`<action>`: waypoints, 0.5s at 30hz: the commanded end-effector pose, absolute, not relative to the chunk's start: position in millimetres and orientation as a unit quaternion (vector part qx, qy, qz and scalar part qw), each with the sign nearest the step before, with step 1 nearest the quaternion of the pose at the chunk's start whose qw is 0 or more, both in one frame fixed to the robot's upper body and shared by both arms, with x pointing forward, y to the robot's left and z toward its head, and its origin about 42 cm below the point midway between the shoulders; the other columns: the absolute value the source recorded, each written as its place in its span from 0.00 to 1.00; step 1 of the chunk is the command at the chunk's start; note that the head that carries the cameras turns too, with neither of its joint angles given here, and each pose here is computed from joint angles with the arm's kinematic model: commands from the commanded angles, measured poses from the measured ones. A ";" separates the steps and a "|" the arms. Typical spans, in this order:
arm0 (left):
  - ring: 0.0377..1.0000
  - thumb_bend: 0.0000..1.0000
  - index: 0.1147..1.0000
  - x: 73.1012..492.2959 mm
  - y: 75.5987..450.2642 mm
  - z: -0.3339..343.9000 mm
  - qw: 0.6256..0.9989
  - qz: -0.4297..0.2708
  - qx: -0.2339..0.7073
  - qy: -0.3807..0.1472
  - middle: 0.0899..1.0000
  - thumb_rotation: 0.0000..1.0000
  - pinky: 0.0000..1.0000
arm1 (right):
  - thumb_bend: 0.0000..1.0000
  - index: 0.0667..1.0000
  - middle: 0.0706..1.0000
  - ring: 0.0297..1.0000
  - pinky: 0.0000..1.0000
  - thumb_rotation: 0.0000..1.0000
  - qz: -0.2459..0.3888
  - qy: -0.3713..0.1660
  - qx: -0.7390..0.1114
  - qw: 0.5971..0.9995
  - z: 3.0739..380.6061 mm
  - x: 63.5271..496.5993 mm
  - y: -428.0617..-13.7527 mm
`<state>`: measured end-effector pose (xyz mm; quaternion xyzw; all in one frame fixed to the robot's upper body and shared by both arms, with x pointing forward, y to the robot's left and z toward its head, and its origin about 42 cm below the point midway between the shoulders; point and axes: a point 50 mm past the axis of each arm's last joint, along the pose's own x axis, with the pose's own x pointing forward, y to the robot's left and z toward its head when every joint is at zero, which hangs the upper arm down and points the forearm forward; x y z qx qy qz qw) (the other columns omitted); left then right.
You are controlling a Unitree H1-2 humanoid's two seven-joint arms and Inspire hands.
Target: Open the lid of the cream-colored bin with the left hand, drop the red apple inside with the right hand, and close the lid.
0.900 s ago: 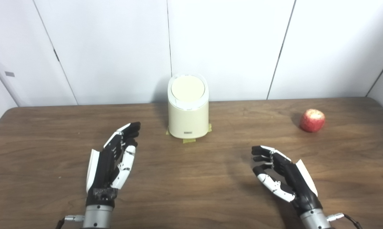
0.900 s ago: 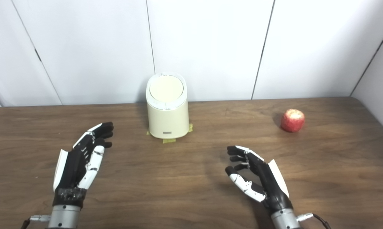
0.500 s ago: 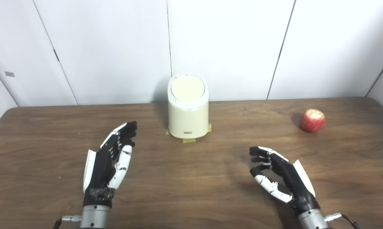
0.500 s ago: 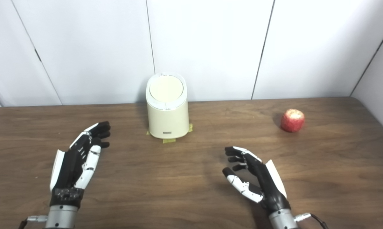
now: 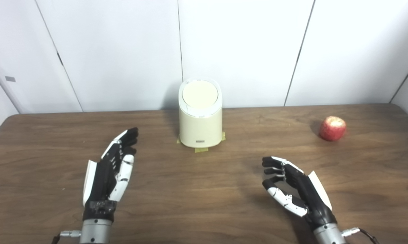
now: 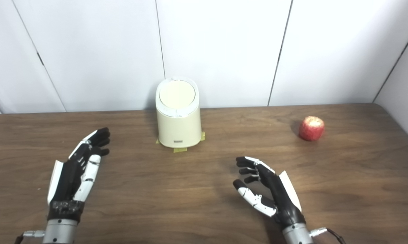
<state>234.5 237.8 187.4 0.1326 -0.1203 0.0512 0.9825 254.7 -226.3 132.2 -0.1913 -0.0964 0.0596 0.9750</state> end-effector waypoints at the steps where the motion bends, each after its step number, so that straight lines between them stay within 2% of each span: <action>1: 0.88 0.32 0.85 204.6 239.2 179.4 0.982 0.056 0.158 -0.082 0.87 0.77 0.82 | 0.23 0.72 0.72 0.69 0.60 0.45 0.050 -0.149 -0.186 0.970 153.3 263.5 -222.7; 2: 0.90 0.35 0.87 211.3 239.0 185.9 0.980 0.049 0.177 -0.080 0.89 0.78 0.84 | 0.23 0.72 0.73 0.70 0.60 0.44 0.051 -0.150 -0.189 0.969 152.9 264.1 -222.8; 3: 0.95 0.45 0.93 218.3 238.9 193.2 0.977 0.045 0.196 -0.076 0.95 0.79 0.91 | 0.22 0.72 0.73 0.70 0.60 0.43 0.051 -0.149 -0.190 0.969 152.6 264.5 -223.0; 4: 0.98 0.50 0.97 226.1 238.9 200.5 0.972 0.044 0.215 -0.078 0.98 0.79 0.94 | 0.22 0.72 0.73 0.70 0.60 0.43 0.052 -0.150 -0.192 0.969 152.2 264.9 -223.1; 8: 1.00 0.64 1.00 256.2 237.2 226.6 0.953 0.047 0.283 -0.098 1.00 0.84 0.96 | 0.22 0.72 0.73 0.70 0.60 0.46 0.052 -0.150 -0.197 0.967 150.5 265.7 -223.7; 12: 1.00 0.66 1.00 295.0 226.2 261.5 0.947 0.044 0.290 -0.129 1.00 0.81 0.96 | 0.22 0.72 0.72 0.69 0.59 0.48 0.053 -0.153 -0.201 0.966 149.4 266.5 -223.6; 15: 1.00 0.66 1.00 313.2 215.7 280.6 0.944 0.043 0.293 -0.149 1.00 0.80 0.92 | 0.22 0.71 0.71 0.68 0.58 0.47 0.053 -0.157 -0.204 0.965 149.4 267.0 -223.1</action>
